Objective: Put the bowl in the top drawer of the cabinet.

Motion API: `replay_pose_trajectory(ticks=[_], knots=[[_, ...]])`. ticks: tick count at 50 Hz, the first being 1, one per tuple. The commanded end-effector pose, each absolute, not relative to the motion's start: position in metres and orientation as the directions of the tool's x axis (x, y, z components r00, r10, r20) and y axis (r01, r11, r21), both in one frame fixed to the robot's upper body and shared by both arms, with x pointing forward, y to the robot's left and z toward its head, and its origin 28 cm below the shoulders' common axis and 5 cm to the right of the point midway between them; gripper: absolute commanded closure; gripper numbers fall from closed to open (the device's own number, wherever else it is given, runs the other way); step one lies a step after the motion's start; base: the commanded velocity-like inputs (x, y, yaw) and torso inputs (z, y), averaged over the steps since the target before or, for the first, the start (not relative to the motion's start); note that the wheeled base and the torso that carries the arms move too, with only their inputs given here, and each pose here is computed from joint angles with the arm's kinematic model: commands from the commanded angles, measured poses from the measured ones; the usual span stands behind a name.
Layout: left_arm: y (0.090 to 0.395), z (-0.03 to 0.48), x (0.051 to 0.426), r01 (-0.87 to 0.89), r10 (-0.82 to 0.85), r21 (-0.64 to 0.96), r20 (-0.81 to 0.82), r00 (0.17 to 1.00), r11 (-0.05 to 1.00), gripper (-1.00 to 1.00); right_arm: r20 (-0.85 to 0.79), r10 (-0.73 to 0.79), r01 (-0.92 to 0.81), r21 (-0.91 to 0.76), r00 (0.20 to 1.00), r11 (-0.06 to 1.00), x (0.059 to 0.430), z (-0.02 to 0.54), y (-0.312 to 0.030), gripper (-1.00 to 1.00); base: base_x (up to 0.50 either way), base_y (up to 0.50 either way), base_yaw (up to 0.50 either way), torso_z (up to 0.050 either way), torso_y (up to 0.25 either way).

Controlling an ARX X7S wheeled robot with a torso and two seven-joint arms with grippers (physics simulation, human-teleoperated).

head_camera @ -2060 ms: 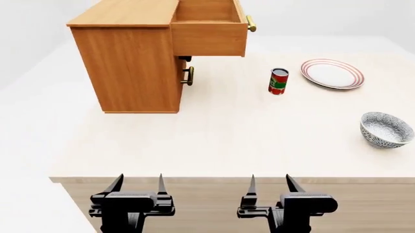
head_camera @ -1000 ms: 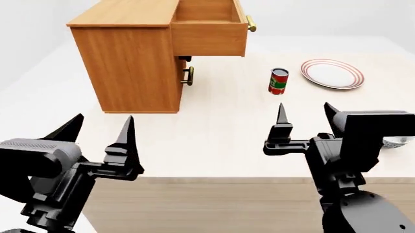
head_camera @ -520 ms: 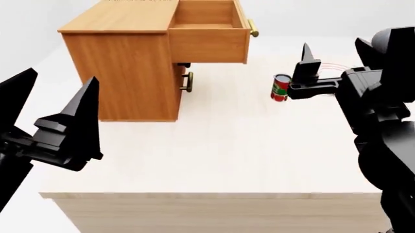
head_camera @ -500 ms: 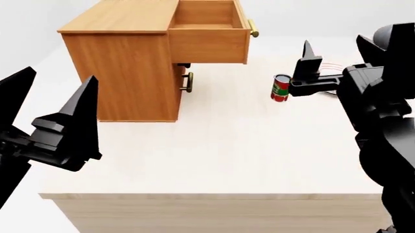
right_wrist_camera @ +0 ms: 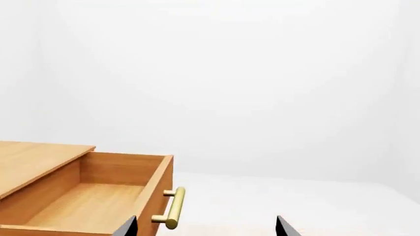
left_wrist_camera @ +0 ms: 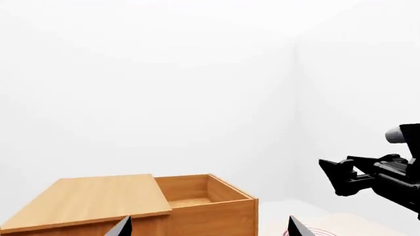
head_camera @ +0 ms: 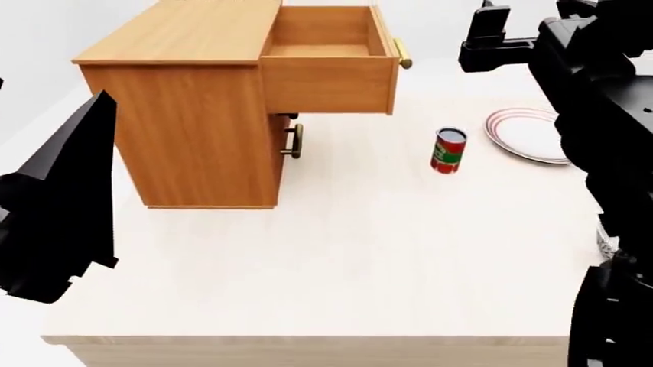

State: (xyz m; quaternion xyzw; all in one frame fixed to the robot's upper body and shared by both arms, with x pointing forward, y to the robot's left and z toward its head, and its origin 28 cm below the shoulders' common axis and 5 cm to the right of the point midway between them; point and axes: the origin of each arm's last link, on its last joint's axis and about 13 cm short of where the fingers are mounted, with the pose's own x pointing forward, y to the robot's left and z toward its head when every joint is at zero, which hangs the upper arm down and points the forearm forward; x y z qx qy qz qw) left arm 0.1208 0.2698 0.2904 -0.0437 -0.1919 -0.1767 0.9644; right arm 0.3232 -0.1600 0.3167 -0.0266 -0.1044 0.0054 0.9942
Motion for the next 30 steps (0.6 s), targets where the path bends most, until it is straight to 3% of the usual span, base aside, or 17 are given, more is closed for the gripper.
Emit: replay_pose_trajectory(ticks=[1,13,30], knots=[[0.271,0.296,0.113,0.354,-0.324,0.001,0.403,0.856,0.935,-1.00,0.178,0.007,0.000,-0.042,0.984,0.999,0.361,0.330,-0.162,-1.00,0.16,0.00,0.00,0.000,0.000],[0.269,0.300,0.109,0.361,-0.334,0.018,0.420,0.844,0.933,-1.00,0.136,0.005,0.005,-0.071,0.991,0.997,0.394,0.348,-0.162,-1.00,0.16,0.00,0.00,0.000,0.000],[0.268,0.302,0.105,0.370,-0.345,0.026,0.428,0.835,0.929,-1.00,0.119,0.005,0.005,-0.083,0.993,0.996,0.400,0.361,-0.163,-1.00,0.20,0.00,0.00,0.000,0.000]])
